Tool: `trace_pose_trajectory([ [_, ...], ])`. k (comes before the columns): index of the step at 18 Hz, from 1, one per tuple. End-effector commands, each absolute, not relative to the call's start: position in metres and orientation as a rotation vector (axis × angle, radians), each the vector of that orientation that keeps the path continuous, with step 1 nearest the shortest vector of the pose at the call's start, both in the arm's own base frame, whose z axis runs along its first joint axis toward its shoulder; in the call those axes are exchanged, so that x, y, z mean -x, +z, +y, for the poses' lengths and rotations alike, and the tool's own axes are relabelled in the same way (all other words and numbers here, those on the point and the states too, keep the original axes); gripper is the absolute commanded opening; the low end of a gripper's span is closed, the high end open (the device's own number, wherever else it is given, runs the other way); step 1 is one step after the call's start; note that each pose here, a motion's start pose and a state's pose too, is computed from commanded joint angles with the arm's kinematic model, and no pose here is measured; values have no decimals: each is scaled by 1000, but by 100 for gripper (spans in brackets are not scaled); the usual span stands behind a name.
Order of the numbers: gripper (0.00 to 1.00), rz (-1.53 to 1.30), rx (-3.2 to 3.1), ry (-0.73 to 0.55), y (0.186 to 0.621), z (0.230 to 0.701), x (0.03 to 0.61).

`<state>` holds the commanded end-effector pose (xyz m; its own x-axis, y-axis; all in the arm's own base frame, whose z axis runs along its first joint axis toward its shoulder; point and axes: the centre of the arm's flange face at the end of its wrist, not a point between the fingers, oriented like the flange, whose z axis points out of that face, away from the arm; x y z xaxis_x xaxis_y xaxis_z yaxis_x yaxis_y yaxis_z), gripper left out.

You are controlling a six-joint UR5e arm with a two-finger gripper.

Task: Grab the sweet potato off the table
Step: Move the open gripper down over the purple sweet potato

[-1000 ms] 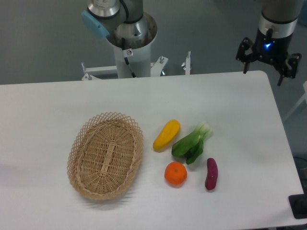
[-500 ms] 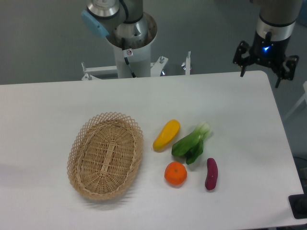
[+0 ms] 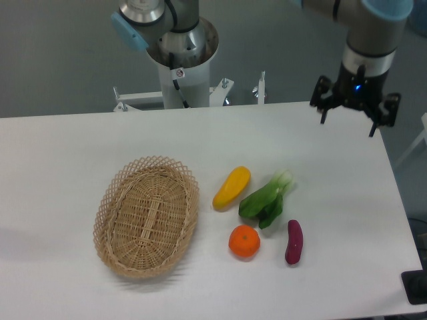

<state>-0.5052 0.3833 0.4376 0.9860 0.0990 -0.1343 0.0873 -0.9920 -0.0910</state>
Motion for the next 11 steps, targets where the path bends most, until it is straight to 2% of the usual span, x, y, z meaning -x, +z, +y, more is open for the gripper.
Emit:
trace_pose_trajectory([
  [6, 100, -294, 3020, 191, 380, 439, 503],
  [11, 100, -362, 2966, 245, 311, 484, 512],
])
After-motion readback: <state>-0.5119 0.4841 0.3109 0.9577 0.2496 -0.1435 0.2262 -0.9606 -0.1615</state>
